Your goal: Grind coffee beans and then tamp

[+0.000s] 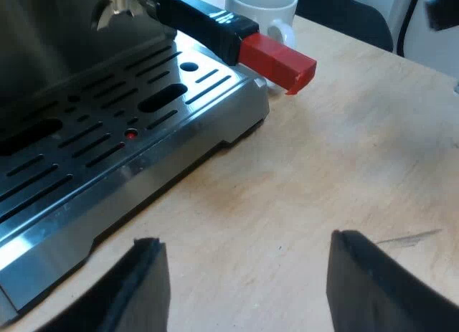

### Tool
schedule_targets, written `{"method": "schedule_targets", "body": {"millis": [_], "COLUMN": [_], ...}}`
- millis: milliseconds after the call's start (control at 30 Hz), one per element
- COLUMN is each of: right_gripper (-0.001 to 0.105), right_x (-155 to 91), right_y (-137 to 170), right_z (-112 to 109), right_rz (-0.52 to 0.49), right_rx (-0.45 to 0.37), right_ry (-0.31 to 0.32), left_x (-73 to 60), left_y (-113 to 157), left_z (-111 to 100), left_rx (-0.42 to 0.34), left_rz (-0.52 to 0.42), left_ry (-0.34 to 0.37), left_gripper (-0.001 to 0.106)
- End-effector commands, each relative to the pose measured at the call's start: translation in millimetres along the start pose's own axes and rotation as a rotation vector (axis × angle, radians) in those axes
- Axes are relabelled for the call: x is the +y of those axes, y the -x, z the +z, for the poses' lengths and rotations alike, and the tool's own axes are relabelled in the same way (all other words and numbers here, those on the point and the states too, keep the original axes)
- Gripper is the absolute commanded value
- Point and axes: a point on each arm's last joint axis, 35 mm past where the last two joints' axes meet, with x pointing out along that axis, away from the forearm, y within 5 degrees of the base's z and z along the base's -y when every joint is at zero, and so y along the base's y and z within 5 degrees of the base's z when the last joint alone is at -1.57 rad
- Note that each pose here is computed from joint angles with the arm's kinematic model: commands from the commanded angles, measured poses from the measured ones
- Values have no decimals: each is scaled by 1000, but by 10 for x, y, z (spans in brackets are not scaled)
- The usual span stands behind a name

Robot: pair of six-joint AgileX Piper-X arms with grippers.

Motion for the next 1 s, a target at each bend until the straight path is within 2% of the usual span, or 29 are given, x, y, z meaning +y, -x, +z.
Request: {"method": "schedule_targets", "body": {"millis": [33,167,233,300,433,533,567,700,833,1000], "right_gripper": [69,66,60,48,32,25,20,8,7,7], "right_x": [133,316,399,514,650,692,717,770,795,814], "right_y": [-93,-216,-255,-320,-437,-498,-548,-657,-736,-809], "right_z": [104,142,158,164,169,168,166,185,191,164], "right_rz": [-79,-114,-123,-134,-125,-130,-131,-148,-203,-266], "right_rx": [-39,-43,-54,-62,-80,-87,-92,-127,-155,-157], "right_ry": [0,18,14,8,-73,-114,-138,-167,-201,-205], "left_x": [-17,-17,-17,-17,-17,-17,-17,-17,-17,-17], "left_y": [-1,-1,-1,-1,-1,-1,-1,-1,-1,-1], "left_z": [15,17,17,17,17,17,17,17,17,17], "left_rx": [-9,-10,-10,-10,-10,-10,-10,-10,-10,-10], "left_rz": [-26,-27,-27,-27,-27,-27,-27,-27,-27,-27], "left_ry": [-5,-6,-6,-6,-6,-6,-6,-6,-6,-6], "left_gripper": [51,51,51,51,51,51,51,51,51,51]}}
